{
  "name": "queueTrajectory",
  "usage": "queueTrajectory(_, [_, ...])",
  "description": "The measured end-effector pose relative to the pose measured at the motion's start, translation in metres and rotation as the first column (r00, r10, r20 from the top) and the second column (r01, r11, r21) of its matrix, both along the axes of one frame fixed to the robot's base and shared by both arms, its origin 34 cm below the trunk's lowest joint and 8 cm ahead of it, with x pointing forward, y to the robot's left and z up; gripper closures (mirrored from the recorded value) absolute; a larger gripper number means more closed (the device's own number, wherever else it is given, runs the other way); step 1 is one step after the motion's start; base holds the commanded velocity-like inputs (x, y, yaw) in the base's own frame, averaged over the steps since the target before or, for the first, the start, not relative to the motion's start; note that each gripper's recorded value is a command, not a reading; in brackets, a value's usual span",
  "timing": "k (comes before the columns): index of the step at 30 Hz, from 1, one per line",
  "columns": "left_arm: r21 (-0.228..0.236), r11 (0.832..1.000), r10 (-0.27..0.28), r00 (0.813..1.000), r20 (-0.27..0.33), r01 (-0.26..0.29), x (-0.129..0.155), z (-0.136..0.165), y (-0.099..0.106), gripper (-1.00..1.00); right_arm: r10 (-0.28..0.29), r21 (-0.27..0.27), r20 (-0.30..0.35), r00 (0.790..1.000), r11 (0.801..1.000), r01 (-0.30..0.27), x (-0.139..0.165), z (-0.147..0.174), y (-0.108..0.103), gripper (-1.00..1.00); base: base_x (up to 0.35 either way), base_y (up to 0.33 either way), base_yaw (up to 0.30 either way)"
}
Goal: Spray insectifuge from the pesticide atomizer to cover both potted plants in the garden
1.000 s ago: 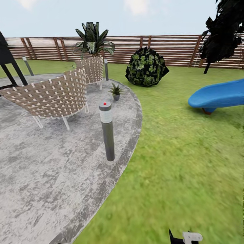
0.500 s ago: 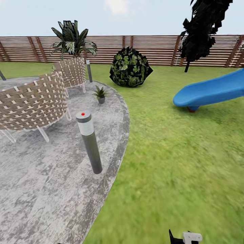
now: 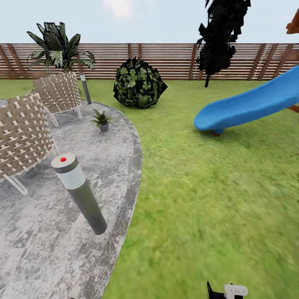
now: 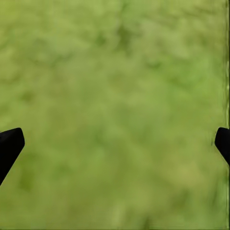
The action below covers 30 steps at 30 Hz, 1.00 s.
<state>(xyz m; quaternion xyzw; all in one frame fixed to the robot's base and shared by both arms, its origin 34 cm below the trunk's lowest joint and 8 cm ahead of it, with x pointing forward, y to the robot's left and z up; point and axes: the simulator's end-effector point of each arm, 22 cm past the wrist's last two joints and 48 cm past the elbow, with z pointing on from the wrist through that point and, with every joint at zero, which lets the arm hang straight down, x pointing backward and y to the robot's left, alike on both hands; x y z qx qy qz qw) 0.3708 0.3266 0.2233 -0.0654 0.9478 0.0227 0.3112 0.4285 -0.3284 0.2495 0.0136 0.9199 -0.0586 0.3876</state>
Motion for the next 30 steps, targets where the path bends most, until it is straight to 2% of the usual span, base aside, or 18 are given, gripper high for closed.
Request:
queueTrajectory(4, [0.000,1.000,-0.001,1.000,0.000,0.001,-0.0001,0.0000,-0.0001,1.00,0.000,0.001,0.000,1.000,1.000,0.000,0.0001,-0.0001,0.0011,-1.00,0.292,-0.203,-0.125])
queueTrajectory(21, [0.003,1.000,0.001,1.000,0.001,-0.001,0.0000,0.0003,0.0021,1.00,0.000,0.003,-0.004,1.000,1.000,0.000,-0.0011,-0.0008,0.0014,-1.00,0.291,-0.205,-0.002])
queueTrajectory(30, [0.004,1.000,0.001,1.000,0.002,-0.001,0.0003,0.0005,0.0027,1.00,0.001,0.004,-0.006,1.000,1.000,-0.001,-0.0017,-0.0012,0.0024,-1.00,0.334,-0.034,0.000])
